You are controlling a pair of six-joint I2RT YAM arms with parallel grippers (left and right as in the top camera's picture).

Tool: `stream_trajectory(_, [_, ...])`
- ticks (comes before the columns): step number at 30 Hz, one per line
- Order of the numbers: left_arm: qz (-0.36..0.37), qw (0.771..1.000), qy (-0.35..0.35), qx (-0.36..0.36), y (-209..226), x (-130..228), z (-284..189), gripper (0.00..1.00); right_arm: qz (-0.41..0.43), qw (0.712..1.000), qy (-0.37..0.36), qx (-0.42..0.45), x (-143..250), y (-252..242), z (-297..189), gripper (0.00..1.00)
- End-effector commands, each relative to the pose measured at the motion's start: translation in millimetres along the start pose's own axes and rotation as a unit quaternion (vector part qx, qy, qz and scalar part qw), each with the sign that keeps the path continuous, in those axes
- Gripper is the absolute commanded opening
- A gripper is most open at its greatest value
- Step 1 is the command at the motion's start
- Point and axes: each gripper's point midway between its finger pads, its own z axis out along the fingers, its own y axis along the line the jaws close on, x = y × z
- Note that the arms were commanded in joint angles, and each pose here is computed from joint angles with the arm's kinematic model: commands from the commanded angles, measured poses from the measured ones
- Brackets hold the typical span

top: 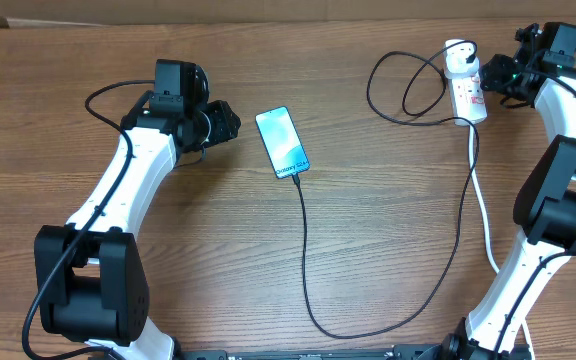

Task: Plug charger to phone and switch on socket

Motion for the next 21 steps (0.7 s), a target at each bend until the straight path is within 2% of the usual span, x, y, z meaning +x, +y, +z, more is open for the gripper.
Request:
stream_trajectory(1, [0.013, 1.0, -0.006, 0.001, -4.3, -0.4, -2.8, 0.48, -0.002, 1.0, -0.009, 0.002, -5.9, 2.8, -7.3, 0.46])
stream_trajectory(21, [0.013, 1.0, -0.006, 0.001, -4.3, -0.6, -2.8, 0.48, -0.001, 1.0, 0.006, 0.01, 5.6, 0.0, 3.9, 0.51])
